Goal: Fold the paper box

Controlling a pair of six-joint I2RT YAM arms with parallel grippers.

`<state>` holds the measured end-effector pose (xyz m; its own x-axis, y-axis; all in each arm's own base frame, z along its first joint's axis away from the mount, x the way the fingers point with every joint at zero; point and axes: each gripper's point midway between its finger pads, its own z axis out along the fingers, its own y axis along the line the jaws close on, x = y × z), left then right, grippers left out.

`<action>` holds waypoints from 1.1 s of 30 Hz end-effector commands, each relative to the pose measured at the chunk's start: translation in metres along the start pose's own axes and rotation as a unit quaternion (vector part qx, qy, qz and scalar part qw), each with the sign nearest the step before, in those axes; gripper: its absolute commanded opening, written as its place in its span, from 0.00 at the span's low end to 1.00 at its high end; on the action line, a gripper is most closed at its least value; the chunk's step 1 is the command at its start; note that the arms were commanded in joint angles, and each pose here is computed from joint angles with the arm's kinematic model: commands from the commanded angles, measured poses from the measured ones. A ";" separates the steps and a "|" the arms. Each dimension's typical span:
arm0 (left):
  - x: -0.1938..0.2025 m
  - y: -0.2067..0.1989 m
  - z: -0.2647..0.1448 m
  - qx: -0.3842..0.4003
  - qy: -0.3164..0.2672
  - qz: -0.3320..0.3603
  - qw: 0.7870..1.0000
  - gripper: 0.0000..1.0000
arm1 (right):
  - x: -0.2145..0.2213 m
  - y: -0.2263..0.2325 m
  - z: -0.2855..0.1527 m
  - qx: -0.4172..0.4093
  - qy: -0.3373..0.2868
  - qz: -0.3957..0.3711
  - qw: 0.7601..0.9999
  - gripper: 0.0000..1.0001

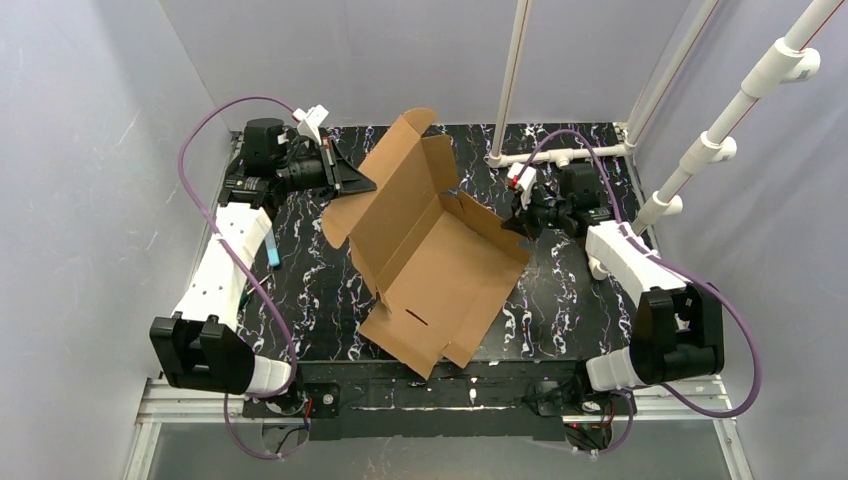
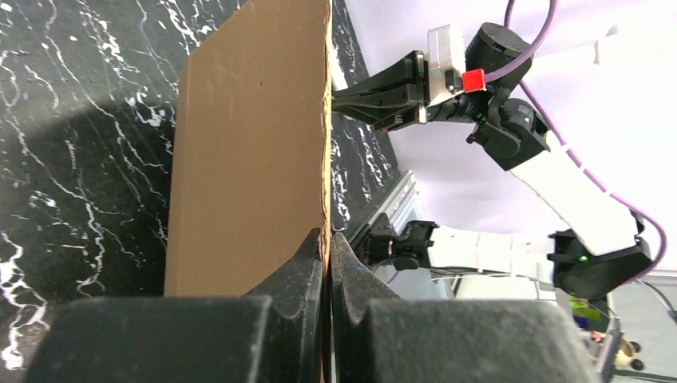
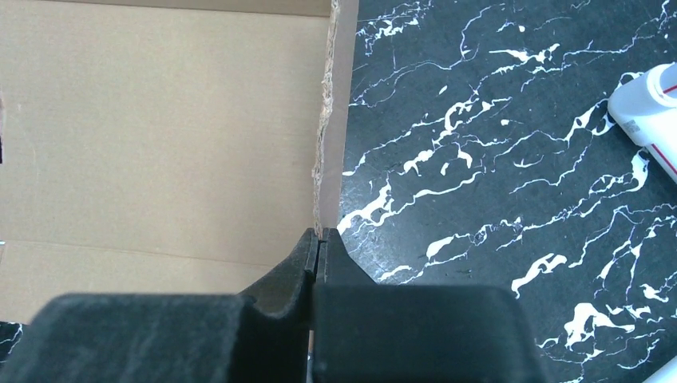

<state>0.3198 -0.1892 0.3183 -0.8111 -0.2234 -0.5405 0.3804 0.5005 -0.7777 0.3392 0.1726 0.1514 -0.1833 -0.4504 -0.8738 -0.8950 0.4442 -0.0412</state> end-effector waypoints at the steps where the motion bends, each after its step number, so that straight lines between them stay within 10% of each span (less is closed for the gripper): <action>1: -0.001 -0.023 -0.007 0.048 -0.005 0.004 0.999 0.00 | -0.014 0.016 0.000 -0.024 -0.010 -0.043 0.999 0.01; 33: 0.044 0.004 0.001 0.057 0.062 -0.043 0.996 0.00 | -0.008 0.031 0.022 0.001 0.084 -0.112 0.990 0.01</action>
<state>0.2986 -0.2026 0.2940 -0.8994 -0.1784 -0.3991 0.3206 0.3515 -0.8796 0.3273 0.2043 0.1377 -0.0746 -0.6762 -0.7329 -0.9192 0.3316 -0.2124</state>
